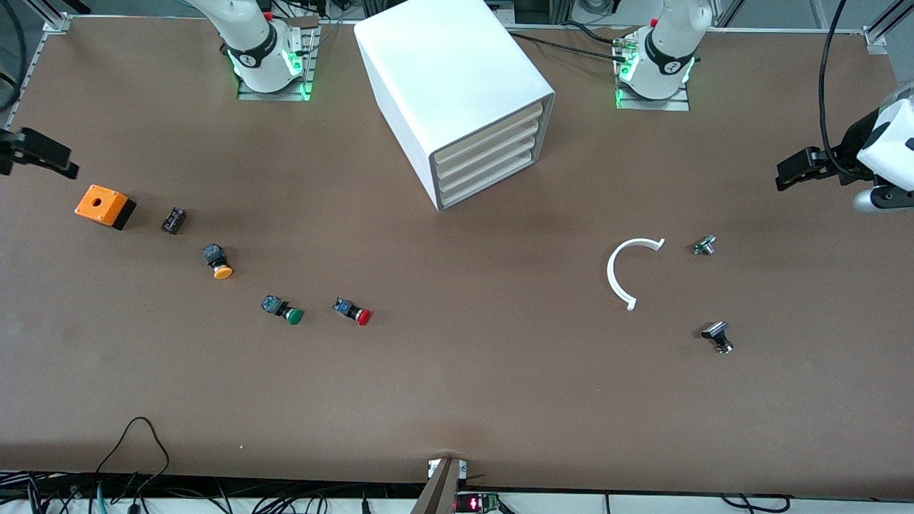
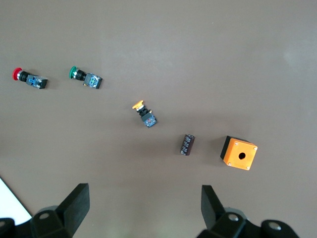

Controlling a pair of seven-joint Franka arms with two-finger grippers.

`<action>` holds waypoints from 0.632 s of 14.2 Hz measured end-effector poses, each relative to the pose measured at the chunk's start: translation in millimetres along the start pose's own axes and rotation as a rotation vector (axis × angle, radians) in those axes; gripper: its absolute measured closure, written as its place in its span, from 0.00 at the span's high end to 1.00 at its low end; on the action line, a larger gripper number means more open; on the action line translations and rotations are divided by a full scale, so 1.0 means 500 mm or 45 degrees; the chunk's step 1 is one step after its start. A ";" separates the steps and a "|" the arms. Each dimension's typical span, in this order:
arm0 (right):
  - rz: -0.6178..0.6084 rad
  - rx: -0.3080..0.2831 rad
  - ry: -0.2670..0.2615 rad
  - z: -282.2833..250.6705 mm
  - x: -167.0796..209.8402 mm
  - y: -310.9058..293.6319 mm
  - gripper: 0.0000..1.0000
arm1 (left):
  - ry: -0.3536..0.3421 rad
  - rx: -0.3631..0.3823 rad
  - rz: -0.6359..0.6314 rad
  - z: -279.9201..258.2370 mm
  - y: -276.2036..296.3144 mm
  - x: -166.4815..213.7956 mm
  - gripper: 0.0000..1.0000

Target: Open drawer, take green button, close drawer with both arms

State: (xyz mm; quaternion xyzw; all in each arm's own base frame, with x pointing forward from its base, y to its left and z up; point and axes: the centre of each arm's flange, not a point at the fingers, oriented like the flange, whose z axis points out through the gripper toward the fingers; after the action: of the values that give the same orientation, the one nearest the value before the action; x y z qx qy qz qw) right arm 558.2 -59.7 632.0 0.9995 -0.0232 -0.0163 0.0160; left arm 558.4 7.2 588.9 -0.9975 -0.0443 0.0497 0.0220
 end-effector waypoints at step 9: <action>-0.047 -0.084 -0.049 0.069 0.025 -0.134 1.00 | 0.021 -0.003 -0.011 -0.014 -0.010 0.004 1.00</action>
State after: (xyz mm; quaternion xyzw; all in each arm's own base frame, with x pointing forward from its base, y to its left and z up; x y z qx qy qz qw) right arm 572.7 5.7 595.1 0.9981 -0.0044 -0.0367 0.0484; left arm 560.5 11.8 595.9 -0.9977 -0.0486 0.0414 0.0214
